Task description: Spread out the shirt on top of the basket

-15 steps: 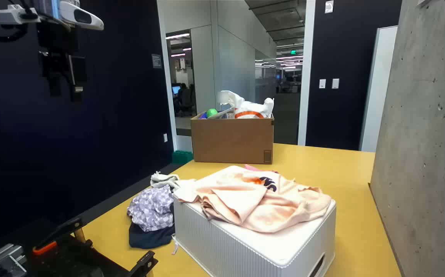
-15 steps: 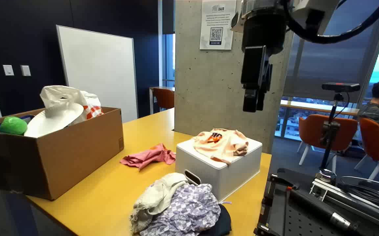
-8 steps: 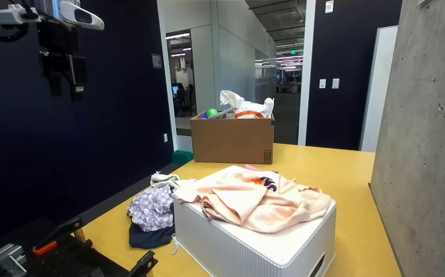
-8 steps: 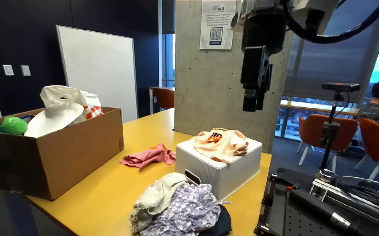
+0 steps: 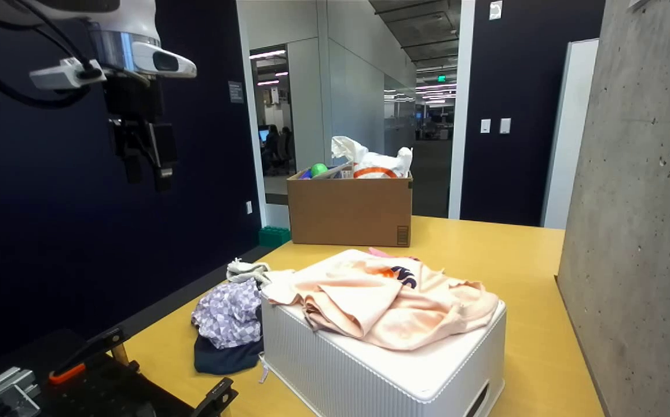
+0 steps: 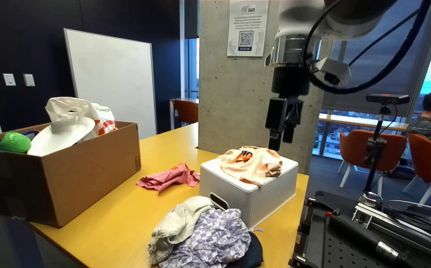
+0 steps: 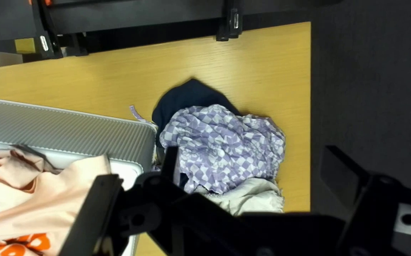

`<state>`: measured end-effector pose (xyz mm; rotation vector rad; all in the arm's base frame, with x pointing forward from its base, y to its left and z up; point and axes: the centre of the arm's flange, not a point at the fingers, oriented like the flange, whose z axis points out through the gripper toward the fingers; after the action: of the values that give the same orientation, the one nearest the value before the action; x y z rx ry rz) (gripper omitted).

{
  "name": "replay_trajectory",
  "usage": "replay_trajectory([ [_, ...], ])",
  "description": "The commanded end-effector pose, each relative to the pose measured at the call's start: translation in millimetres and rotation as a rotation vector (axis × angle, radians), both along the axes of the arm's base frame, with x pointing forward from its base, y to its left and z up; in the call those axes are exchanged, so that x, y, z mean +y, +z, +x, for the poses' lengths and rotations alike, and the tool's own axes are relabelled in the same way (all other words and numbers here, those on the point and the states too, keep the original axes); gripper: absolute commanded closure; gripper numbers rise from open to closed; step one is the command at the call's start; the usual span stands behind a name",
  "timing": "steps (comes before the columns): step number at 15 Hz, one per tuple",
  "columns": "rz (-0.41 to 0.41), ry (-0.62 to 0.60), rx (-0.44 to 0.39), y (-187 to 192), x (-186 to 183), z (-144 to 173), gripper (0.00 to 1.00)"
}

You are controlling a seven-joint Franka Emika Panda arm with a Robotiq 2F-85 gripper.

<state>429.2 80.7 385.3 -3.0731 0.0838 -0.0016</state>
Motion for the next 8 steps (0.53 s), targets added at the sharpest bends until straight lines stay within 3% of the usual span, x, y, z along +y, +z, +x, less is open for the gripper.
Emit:
replay_trajectory([
  [1, -0.018, -0.016, 0.010, -49.1, -16.8, 9.6, 0.00],
  [8, -0.099, -0.223, -0.029, -116.3, -104.5, 18.8, 0.00],
])
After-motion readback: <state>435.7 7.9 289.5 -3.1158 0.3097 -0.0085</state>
